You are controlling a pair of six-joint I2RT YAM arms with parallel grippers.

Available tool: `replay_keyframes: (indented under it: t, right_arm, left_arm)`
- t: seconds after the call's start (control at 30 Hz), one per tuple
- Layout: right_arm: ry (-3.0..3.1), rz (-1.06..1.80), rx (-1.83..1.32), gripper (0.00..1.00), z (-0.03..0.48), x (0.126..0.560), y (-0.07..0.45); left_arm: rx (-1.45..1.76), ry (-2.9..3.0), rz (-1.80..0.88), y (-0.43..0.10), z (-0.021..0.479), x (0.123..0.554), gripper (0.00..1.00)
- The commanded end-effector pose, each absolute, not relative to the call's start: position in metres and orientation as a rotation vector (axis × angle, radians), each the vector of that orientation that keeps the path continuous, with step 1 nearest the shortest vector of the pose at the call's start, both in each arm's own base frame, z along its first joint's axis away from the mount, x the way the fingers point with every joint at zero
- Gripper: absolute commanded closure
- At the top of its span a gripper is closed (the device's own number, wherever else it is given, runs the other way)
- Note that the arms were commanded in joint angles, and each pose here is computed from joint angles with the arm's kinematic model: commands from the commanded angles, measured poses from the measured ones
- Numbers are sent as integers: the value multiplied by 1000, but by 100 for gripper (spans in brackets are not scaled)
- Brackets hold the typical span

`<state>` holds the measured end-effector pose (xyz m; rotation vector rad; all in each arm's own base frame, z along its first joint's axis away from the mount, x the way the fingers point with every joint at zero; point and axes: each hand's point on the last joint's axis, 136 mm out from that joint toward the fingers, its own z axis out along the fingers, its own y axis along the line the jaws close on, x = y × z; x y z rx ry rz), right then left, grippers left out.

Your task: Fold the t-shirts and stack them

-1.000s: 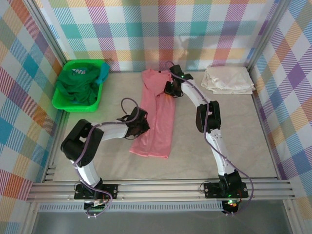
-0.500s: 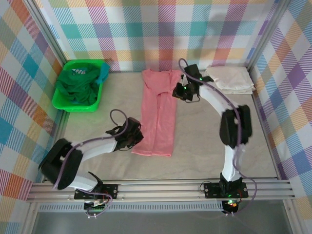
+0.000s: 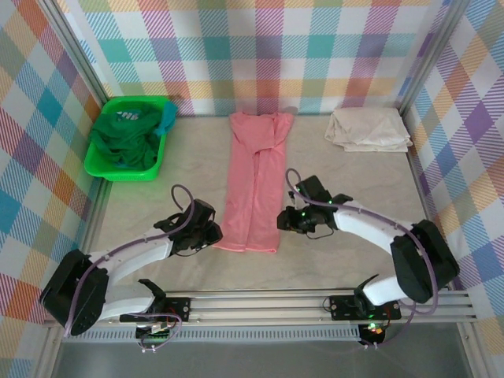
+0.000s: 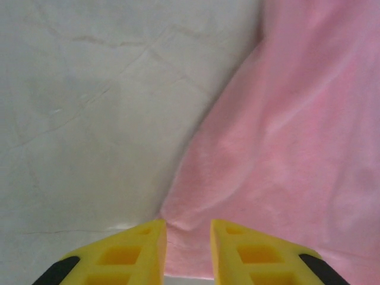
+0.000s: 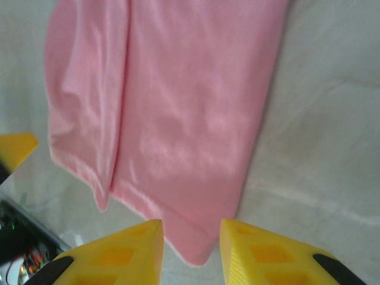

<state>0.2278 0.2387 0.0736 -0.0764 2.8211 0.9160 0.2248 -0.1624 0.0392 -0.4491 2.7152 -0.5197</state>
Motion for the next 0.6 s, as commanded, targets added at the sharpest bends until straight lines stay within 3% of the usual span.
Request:
replay_keyframes:
  t: [0.0,0.23,0.57]
  right_arm:
    - [2719,1037,-85,68,88,229,253]
    - [2690,1017,-88,67,88,230,251]
    - [2735,988,-77,67,75,231,250]
  left_arm:
    - [-392,2804,-481,-160,27,214,74]
    - [-337,2822,-429,-161,17,220,71]
    - [-293,2801,-509,-180,27,228,78]
